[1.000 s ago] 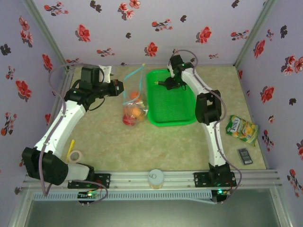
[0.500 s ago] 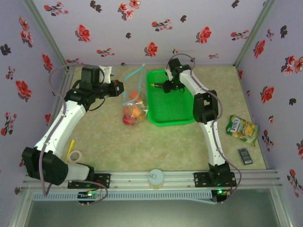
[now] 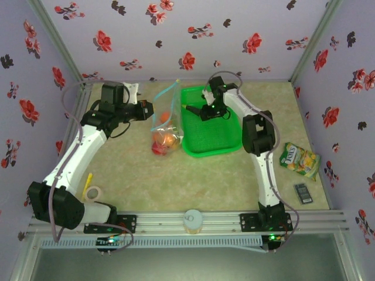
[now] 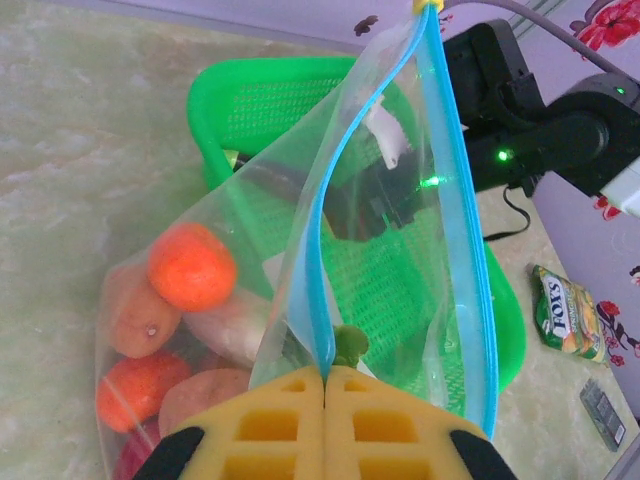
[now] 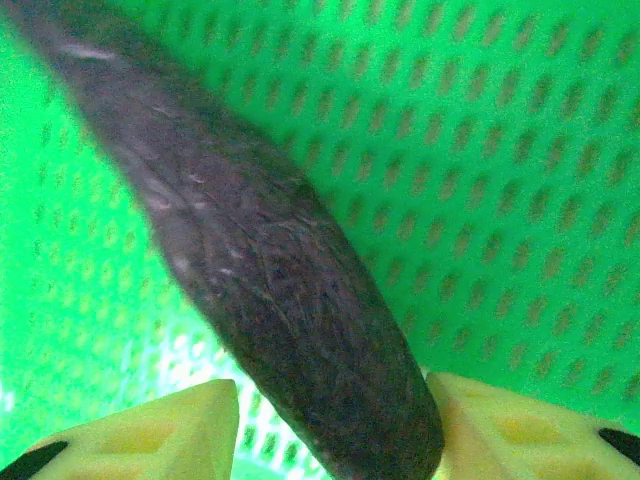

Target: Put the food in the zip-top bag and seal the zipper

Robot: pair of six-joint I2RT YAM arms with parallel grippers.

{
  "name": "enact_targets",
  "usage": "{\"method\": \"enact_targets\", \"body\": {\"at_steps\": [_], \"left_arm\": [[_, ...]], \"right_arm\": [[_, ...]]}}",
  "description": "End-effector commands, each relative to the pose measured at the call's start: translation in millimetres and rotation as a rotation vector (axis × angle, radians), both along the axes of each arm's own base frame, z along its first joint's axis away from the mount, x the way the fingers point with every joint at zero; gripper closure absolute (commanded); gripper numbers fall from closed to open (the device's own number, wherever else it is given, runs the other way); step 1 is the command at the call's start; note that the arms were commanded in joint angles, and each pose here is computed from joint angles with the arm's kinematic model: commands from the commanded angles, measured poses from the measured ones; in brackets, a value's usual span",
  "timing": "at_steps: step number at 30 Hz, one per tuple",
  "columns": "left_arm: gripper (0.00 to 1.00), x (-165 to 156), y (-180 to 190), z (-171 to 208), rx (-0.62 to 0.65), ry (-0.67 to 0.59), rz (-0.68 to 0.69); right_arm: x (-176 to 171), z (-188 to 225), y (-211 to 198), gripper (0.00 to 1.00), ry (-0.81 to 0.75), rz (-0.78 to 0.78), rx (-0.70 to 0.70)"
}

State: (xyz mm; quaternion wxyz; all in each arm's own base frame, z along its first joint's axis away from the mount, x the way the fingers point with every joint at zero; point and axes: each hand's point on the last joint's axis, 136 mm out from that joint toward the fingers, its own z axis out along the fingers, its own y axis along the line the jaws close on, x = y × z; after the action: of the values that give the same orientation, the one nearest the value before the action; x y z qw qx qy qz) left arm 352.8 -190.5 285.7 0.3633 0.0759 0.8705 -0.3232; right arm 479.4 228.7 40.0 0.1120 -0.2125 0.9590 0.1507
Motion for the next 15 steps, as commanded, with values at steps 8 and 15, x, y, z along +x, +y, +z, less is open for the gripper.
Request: {"method": "enact_targets", "body": {"at_steps": [8, 15], "left_arm": [[1.00, -5, 1, 11, -0.035, -0.037, -0.010], [1.00, -7, 1, 14, -0.038, -0.040, -0.012]], "right_arm": [[-38, 29, 25, 0.40, -0.027, 0.040, 0.067], [-7, 25, 24, 0.37, -0.113, -0.071, -0.036]]}}
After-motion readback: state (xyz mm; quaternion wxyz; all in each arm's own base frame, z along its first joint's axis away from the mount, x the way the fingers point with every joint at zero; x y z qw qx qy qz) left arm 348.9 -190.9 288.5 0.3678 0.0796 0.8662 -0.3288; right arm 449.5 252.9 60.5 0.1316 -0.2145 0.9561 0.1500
